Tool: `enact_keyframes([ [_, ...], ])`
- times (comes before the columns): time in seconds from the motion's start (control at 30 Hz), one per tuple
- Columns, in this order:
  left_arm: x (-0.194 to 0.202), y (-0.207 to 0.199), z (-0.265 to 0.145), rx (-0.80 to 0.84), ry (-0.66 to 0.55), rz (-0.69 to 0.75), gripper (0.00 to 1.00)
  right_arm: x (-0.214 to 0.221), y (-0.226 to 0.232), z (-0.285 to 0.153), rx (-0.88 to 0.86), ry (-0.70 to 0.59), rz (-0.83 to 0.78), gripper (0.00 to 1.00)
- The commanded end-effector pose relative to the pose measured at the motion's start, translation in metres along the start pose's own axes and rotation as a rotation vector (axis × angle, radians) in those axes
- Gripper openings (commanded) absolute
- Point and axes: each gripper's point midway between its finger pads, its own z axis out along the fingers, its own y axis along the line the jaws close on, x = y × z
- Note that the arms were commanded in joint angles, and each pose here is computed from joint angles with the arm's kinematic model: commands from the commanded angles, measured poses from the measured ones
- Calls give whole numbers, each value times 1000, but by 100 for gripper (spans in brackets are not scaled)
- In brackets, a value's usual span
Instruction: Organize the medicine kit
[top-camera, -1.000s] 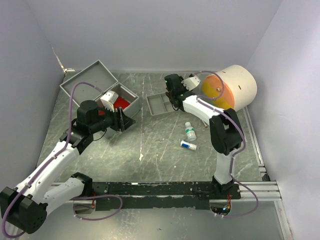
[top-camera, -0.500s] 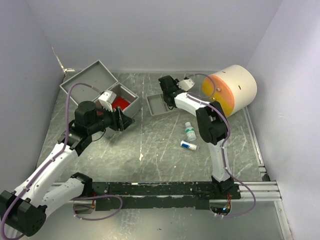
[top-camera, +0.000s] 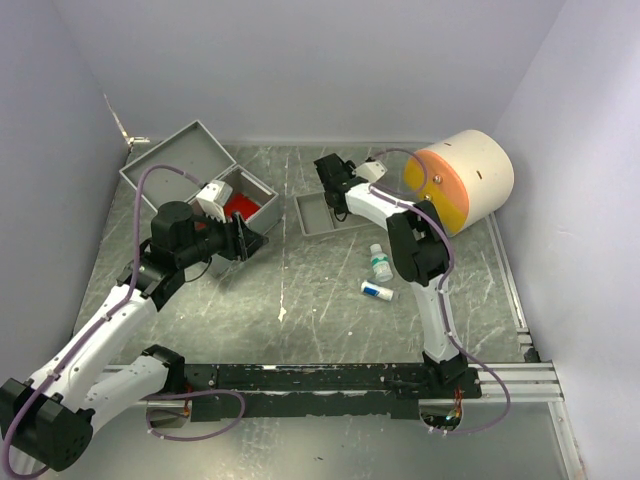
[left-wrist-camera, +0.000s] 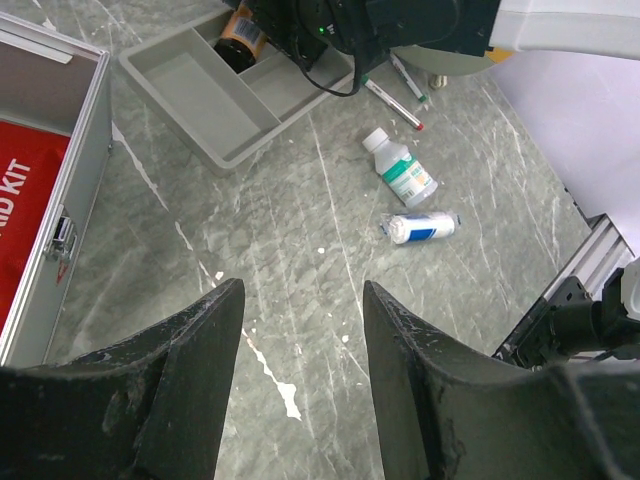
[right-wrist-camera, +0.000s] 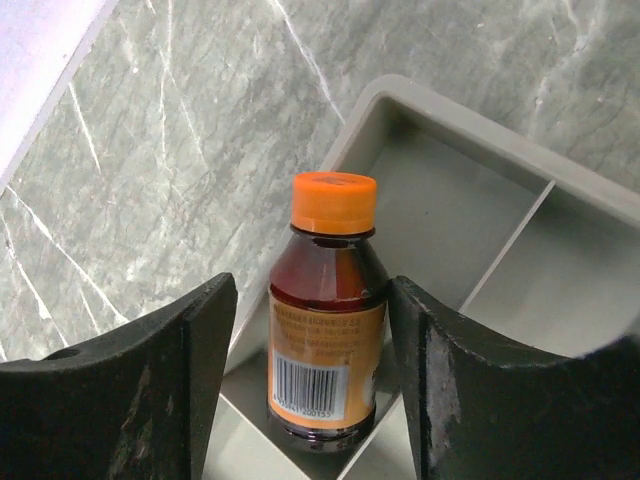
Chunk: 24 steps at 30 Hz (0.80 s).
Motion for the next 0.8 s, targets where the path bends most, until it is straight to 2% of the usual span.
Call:
enact_keyframes([
  [0.0,1,7,1,-41,-1,1,61,-18,-4,-11,8,-26,-54,64],
  [0.27,2,11,1,-61,4,-3,61,-17,-5,-22,-30,16,-155,66],
  [0.37,2,13,1,-74,1,-3,61,-24,-14,-28,-8,7,-165,73],
  [0.47,1,13,1,-72,-3,-2,61,-25,-21,-32,-6,14,-177,74],
  [0.63,3,11,3,-59,3,-10,61,-18,-29,-33,-12,41,-202,55],
  [0.77,0,13,2,-72,-5,-6,61,-22,-32,-39,-34,40,-259,50],
])
